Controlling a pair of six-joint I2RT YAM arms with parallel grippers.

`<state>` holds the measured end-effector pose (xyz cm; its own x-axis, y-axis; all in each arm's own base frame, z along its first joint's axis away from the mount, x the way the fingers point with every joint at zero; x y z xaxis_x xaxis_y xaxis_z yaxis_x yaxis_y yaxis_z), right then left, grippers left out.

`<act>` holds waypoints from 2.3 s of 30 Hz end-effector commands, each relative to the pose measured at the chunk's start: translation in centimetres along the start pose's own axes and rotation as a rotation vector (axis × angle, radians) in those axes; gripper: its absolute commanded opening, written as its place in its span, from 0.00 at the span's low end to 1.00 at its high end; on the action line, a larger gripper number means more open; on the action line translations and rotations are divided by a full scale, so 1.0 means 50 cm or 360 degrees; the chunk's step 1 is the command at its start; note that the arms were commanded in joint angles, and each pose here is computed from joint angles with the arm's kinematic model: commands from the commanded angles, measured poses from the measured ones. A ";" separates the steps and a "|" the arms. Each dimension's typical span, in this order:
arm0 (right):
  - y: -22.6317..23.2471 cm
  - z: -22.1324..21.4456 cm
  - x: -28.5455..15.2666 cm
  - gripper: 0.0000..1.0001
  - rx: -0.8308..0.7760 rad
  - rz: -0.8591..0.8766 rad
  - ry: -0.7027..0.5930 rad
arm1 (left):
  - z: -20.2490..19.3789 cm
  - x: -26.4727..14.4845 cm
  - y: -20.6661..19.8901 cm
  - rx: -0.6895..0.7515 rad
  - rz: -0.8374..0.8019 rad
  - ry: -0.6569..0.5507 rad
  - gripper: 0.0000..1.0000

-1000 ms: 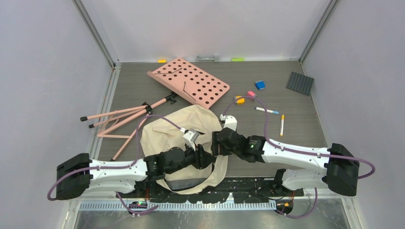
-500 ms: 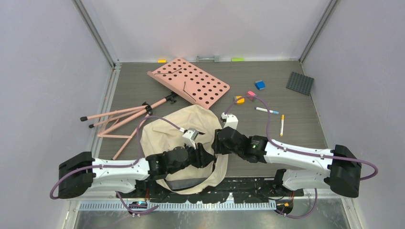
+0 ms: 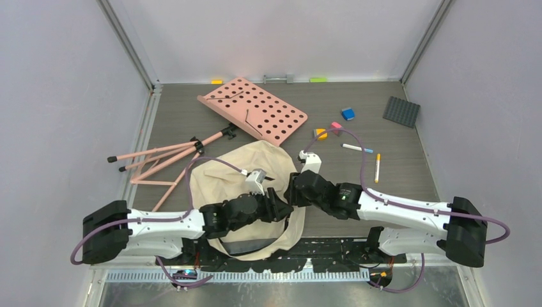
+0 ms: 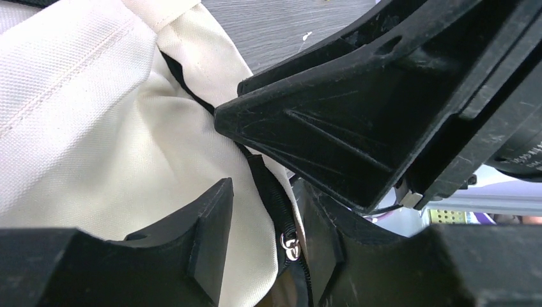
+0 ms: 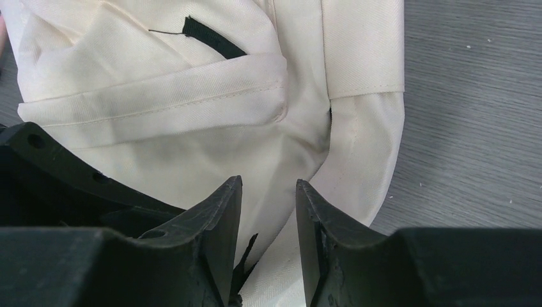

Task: Pack the student bag
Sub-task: Zip the student bag at the center of the board.

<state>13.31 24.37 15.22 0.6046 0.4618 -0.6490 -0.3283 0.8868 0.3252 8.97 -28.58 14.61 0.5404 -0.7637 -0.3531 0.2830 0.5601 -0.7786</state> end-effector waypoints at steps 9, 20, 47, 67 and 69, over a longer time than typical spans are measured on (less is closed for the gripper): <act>-0.003 0.022 -0.022 0.41 0.0069 0.0009 -0.0128 | 0.002 0.027 -0.022 -0.0105 0.0091 0.0011 0.39; -0.025 0.018 -0.026 0.41 0.0096 -0.0082 -0.0148 | 0.019 0.046 -0.021 -0.0114 0.0105 -0.0040 0.36; -0.071 0.007 -0.018 0.52 0.0132 -0.0318 -0.0153 | 0.044 0.046 -0.020 -0.0092 0.0078 -0.0126 0.00; -0.085 0.023 0.114 0.55 0.0149 -0.0120 0.0010 | 0.045 -0.023 -0.053 0.0199 -0.0296 -0.0049 0.00; -0.088 0.020 0.123 0.43 0.0142 -0.0124 0.0017 | 0.040 -0.028 -0.054 0.0240 -0.0330 -0.0014 0.00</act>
<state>18.49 22.16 10.28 0.6153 0.3272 -0.7172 -0.1675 0.9433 0.2867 9.47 -28.28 16.71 0.5133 -0.8149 -0.2694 0.4036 0.5062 -0.7621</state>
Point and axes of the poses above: each gripper's point midway between its finger pads, its own x axis out along the fingers, its own y axis along the line the jaws close on, z = x × y, the point moved 6 cm from there along -x, back along the fingers, and after that the axes turned 5 degrees about -x, right-handed, at the moved point
